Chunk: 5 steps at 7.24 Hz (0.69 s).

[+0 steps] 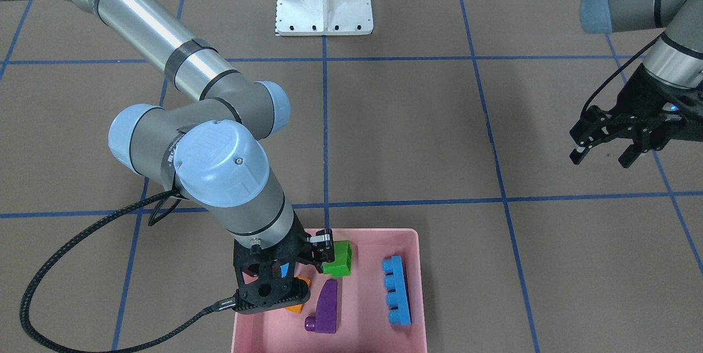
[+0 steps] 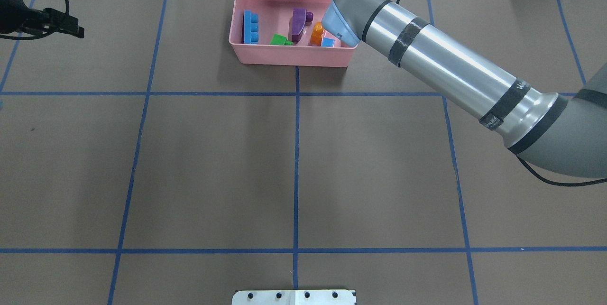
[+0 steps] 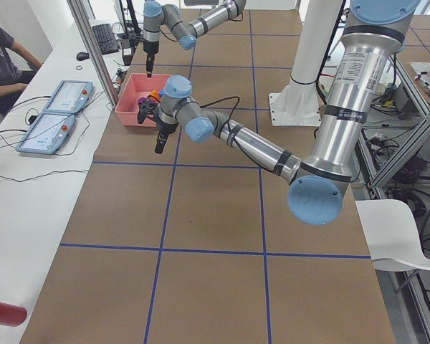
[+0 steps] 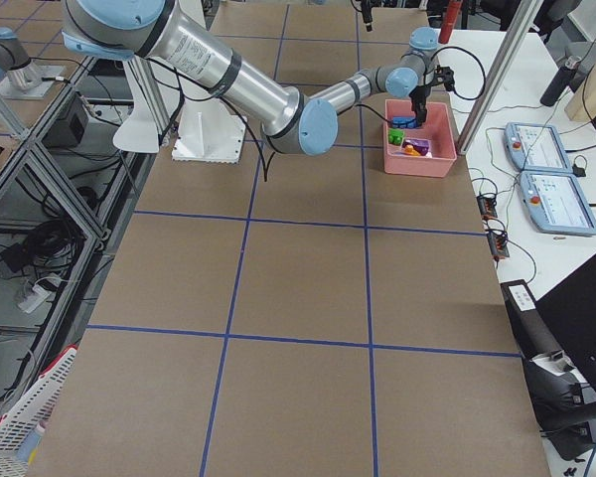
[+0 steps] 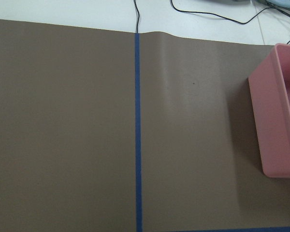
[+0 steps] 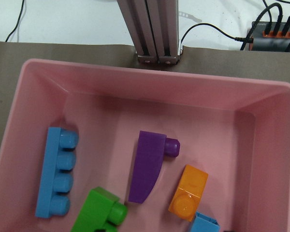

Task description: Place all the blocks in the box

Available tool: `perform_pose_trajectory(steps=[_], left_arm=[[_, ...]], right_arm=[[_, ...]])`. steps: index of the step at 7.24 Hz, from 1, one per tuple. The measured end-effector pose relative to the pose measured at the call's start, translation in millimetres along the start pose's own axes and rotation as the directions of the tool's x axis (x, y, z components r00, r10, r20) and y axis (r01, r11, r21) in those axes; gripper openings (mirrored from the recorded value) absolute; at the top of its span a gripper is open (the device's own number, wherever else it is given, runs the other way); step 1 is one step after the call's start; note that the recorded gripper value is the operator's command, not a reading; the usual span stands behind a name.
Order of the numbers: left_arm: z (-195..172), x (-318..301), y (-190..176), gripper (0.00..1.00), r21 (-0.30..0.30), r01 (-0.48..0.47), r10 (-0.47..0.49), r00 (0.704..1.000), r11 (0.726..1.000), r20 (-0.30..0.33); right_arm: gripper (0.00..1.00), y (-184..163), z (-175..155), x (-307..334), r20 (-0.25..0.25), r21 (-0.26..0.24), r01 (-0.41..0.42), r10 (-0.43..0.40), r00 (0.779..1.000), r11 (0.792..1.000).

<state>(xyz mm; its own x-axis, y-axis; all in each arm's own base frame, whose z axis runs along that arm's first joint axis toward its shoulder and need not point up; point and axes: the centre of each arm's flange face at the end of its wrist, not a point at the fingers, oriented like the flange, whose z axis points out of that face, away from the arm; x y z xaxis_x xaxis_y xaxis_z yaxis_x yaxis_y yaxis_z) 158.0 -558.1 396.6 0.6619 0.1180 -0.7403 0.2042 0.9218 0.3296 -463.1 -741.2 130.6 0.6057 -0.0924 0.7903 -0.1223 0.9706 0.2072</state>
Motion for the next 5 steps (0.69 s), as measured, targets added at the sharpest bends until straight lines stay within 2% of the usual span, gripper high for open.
perform_pose_trajectory(steps=[2,3,4,5], left_arm=[[-15.3,-51.1,21.4,1.00,-0.011,-0.053,0.053,0.998,0.999,0.042],[-26.4,-76.8,29.9,1.00,-0.021,-0.040,0.041,0.998,0.999,0.044],[-36.7,-103.3,36.2,1.00,-0.044,-0.056,0.058,0.998,0.997,0.038],[-45.6,-127.8,40.1,1.00,-0.074,-0.119,0.122,0.992,0.990,0.042]], right_arm=[[1.00,-34.3,-70.3,39.0,-0.027,-0.054,-0.083,0.081,0.996,0.995],[1.00,-42.4,-101.4,75.9,-0.041,-0.077,-0.083,0.080,0.996,0.994],[1.00,-38.3,-115.7,124.7,-0.058,-0.090,-0.051,0.046,0.997,0.995],[1.00,-29.1,-121.8,180.6,-0.075,-0.092,-0.024,0.017,0.997,0.996]])
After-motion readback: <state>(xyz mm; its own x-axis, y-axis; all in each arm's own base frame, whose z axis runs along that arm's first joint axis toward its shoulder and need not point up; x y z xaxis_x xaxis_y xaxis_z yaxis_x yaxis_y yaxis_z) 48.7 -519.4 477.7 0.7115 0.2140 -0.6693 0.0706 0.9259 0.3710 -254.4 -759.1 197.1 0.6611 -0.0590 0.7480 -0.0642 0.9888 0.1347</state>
